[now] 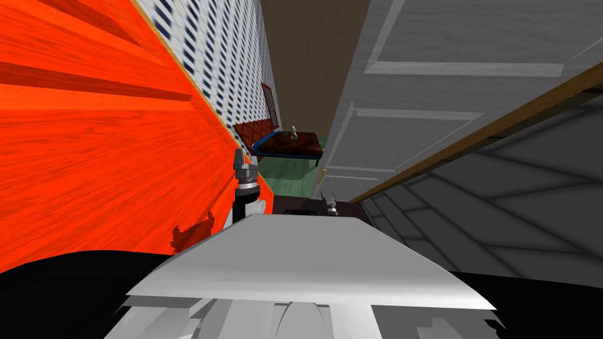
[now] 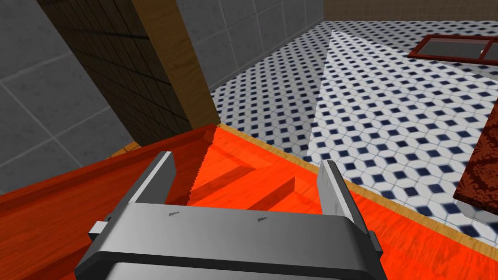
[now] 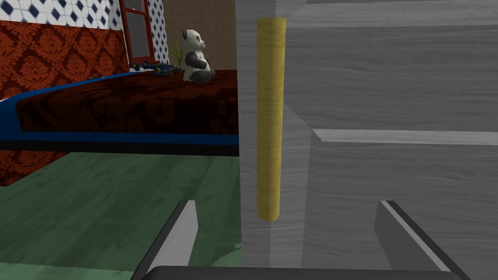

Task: Pull the door open

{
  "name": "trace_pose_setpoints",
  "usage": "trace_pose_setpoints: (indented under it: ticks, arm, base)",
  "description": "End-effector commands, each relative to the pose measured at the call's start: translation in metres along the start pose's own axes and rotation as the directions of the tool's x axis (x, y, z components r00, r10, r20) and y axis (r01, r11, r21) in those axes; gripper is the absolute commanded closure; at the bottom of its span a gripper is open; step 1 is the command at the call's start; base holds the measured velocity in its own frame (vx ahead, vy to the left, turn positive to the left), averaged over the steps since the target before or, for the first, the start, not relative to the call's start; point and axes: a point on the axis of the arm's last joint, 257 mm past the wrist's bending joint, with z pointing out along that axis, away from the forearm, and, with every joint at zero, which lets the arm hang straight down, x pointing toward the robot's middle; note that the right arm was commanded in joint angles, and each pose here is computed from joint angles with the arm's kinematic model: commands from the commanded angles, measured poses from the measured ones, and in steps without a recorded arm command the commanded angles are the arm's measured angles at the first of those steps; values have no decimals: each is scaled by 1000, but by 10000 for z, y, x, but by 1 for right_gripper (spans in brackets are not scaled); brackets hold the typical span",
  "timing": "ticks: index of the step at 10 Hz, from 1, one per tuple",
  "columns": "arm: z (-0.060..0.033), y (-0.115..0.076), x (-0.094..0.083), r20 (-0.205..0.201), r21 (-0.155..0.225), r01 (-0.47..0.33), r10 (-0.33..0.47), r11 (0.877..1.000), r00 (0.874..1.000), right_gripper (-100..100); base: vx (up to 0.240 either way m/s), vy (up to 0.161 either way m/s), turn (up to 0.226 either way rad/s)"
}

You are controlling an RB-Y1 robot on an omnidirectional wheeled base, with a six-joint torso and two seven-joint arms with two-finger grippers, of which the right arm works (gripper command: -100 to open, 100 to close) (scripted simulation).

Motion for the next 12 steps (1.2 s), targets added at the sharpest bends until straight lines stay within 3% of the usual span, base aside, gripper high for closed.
trace_pose_setpoints:
  ticks: [1,4,8,12]
  arm:
    - [-24,36,-43,13,-3,-12,12,1000,1000,-100]
    - [-56,64,-99,24,-5,-20,20,1000,999,-100]
    - [-56,211,-117,28,-30,-21,22,999,999,-100]
    - [-59,659,-143,32,-103,-17,21,995,999,-100]
  base:
    - [150,64,-75]
    - [138,68,-73]
    - [169,32,156]
    - [122,-2,210]
